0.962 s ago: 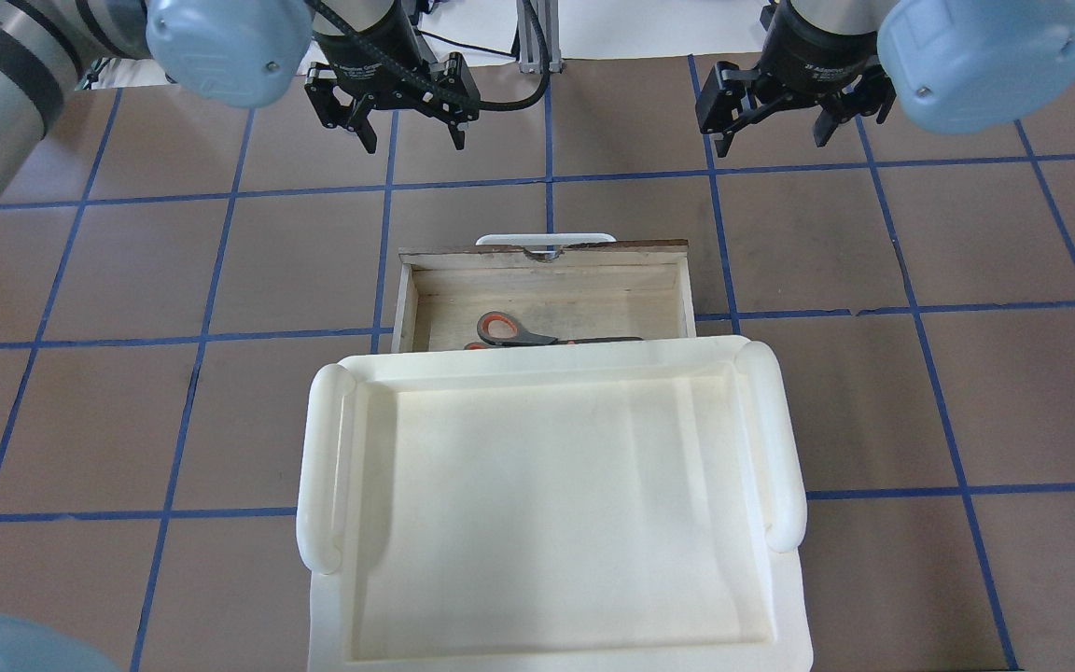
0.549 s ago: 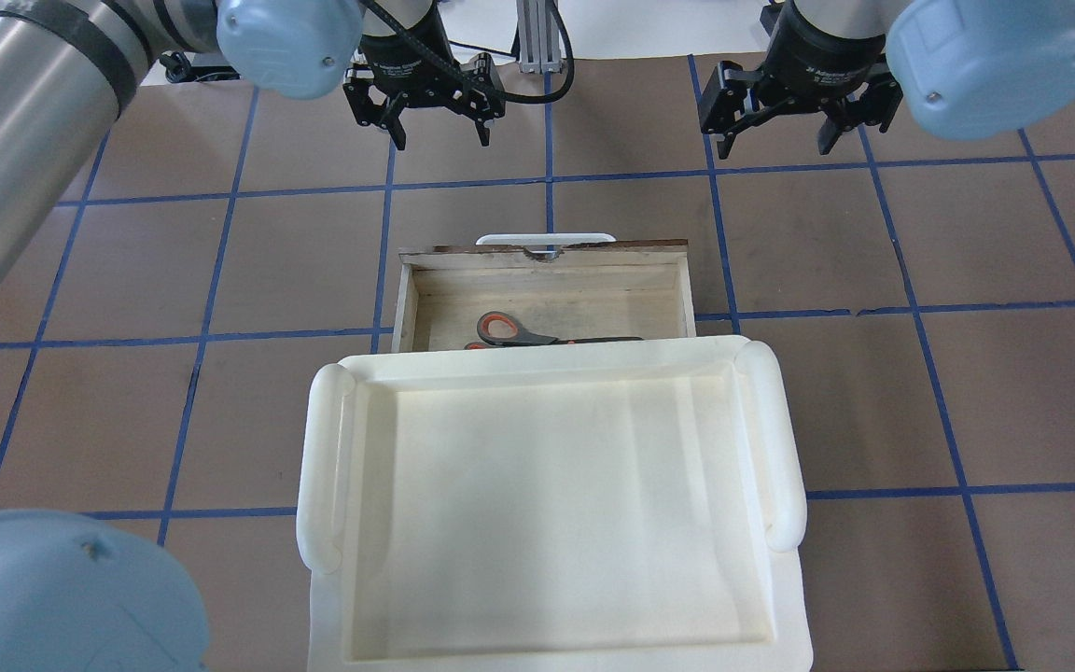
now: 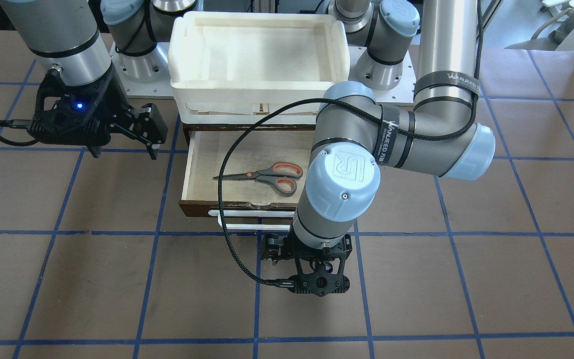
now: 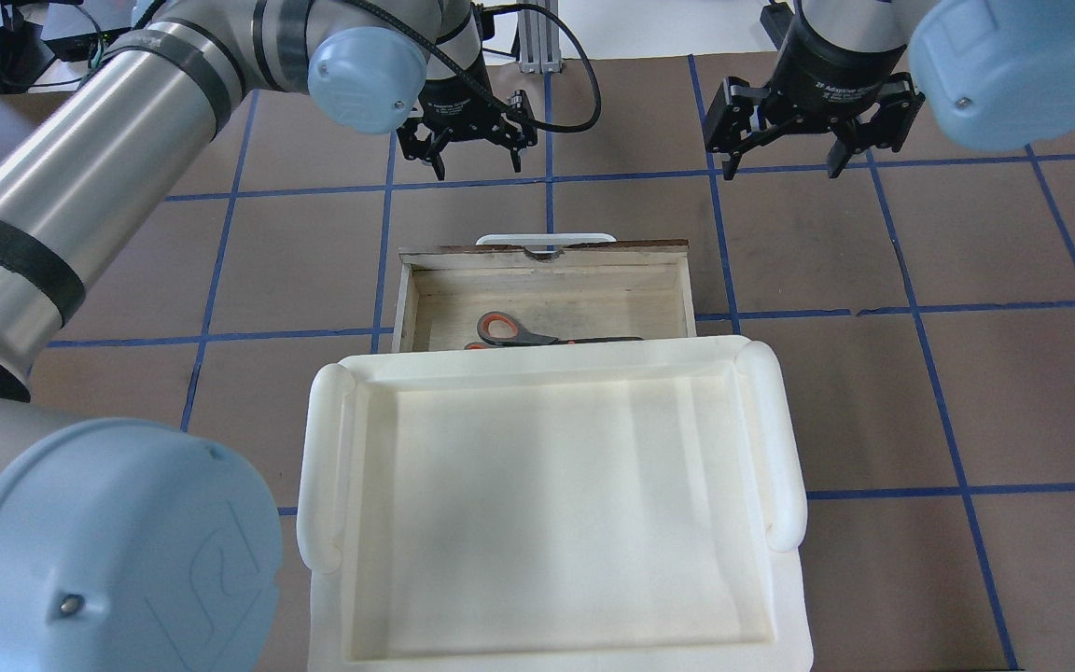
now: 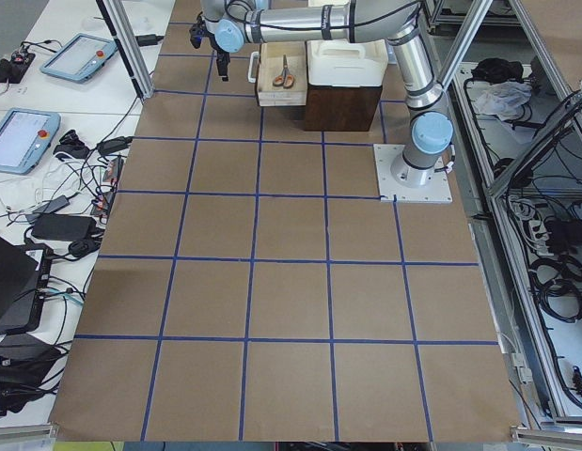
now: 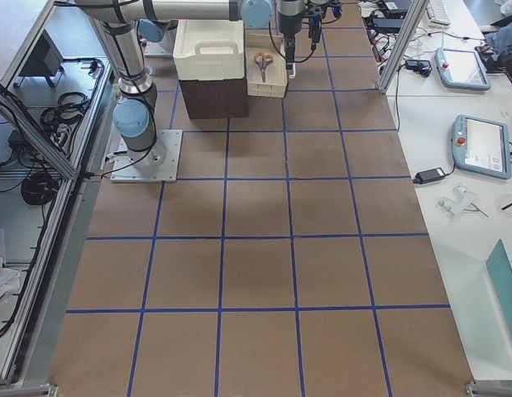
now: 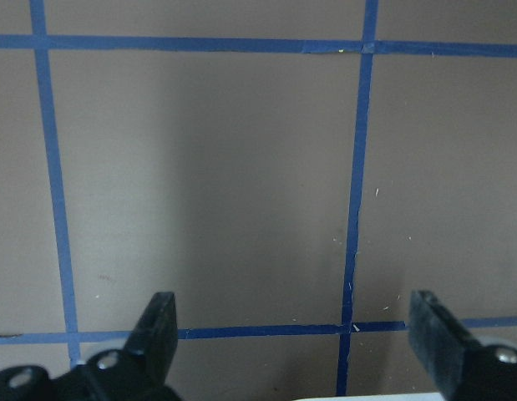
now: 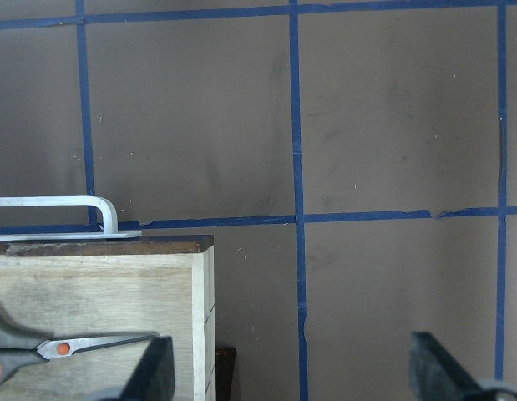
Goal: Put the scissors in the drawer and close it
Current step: 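Move the left gripper over the drawer handle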
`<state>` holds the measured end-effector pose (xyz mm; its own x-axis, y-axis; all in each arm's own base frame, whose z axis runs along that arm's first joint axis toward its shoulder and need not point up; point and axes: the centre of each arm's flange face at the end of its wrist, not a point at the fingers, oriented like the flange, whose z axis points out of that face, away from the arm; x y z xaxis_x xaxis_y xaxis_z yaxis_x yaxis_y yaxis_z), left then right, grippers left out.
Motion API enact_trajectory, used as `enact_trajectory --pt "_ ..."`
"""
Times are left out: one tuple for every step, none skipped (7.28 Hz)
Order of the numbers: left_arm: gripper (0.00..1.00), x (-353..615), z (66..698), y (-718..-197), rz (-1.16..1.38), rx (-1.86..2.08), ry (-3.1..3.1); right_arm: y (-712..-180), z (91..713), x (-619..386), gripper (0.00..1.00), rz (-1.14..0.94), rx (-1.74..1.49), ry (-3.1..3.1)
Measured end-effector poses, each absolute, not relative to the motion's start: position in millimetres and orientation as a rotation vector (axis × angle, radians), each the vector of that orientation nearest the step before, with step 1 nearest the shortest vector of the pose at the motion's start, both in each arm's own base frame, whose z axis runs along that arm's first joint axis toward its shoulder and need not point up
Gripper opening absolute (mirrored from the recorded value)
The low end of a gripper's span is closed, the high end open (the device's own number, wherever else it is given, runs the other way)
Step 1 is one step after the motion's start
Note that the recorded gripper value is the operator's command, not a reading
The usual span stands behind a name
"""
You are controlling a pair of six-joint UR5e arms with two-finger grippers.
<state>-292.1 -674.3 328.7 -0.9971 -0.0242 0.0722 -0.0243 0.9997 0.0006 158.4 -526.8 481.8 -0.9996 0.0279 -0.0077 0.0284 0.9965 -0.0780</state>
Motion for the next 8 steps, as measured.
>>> enact_trajectory --pt "1.0 -298.9 317.4 -674.1 -0.018 0.037 -3.072 -526.2 482.3 159.0 1.0 -0.122 0.043 3.125" --pt "1.0 -306.4 306.4 -671.6 -0.041 0.043 -3.076 -525.7 482.9 159.4 1.0 -0.123 0.041 3.121" --pt "1.0 -311.6 297.5 -669.6 -0.061 0.053 -3.08 -525.6 483.0 159.1 1.0 -0.122 0.041 3.12" --pt "1.0 -315.1 289.2 -668.3 -0.081 0.059 -3.082 -525.0 481.6 158.7 1.0 -0.106 0.041 3.122" --pt "1.0 -318.9 282.4 -666.5 -0.099 0.058 -3.084 -524.2 478.8 158.4 1.0 -0.078 0.04 3.126" --pt "1.0 -322.2 278.1 -664.0 -0.113 0.055 -3.087 -524.0 477.1 158.3 1.0 -0.063 0.041 3.127" --pt "1.0 -323.1 274.7 -660.6 -0.128 0.052 -3.093 -524.0 476.6 158.2 1.0 -0.059 0.042 3.127" --pt "1.0 -323.1 269.8 -656.2 -0.151 0.051 -3.096 -523.8 476.7 158.0 1.0 -0.058 0.047 3.129"
